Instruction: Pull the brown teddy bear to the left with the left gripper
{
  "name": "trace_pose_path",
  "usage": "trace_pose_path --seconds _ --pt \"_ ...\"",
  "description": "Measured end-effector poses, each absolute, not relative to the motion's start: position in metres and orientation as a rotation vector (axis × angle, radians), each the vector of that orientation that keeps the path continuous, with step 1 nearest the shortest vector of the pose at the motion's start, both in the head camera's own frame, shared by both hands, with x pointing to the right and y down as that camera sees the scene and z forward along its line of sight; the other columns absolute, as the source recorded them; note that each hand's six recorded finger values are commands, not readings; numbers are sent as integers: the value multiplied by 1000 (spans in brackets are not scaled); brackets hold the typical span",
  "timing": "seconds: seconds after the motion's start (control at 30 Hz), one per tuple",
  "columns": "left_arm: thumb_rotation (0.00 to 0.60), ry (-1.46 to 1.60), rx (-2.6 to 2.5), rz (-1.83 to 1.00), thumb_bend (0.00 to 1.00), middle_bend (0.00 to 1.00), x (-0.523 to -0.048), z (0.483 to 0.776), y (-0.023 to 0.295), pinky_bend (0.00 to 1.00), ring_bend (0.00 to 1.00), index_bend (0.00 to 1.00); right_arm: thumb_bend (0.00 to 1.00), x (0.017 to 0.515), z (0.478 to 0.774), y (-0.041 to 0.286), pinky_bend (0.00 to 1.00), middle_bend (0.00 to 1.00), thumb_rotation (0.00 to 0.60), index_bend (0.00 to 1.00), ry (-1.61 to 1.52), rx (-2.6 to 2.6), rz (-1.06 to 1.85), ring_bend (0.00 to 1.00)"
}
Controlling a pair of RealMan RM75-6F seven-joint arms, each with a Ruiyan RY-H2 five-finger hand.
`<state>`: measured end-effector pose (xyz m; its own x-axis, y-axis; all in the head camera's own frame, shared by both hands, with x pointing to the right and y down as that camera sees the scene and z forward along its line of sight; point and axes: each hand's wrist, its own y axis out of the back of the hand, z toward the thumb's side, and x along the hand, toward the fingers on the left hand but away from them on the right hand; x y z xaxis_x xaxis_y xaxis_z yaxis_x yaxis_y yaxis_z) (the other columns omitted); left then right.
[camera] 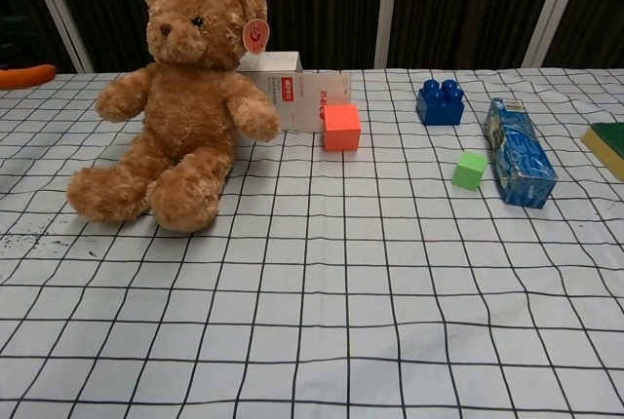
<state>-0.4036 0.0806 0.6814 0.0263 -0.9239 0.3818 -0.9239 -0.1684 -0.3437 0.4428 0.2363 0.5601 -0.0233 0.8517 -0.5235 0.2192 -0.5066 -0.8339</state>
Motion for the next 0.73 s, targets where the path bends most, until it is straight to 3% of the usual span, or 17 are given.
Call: trace_pose_path --seconds 0.13,0.57,0.73 --pt "600 1930 -2030 -869 424 76 -434 645 107 0 0 251 114 442 561 236 0 0 600 16 -1112 -1727 1571 0" --pt "600 1468 -1342 -1559 429 115 -502 579 192 0 0 264 113 444 557 228 0 0 600 16 -1119 -1618 1539 0" --pt "600 1432 -1330 -1627 429 112 -509 570 204 0 0 263 113 442 554 224 0 0 600 16 -1129 -1576 1489 0"
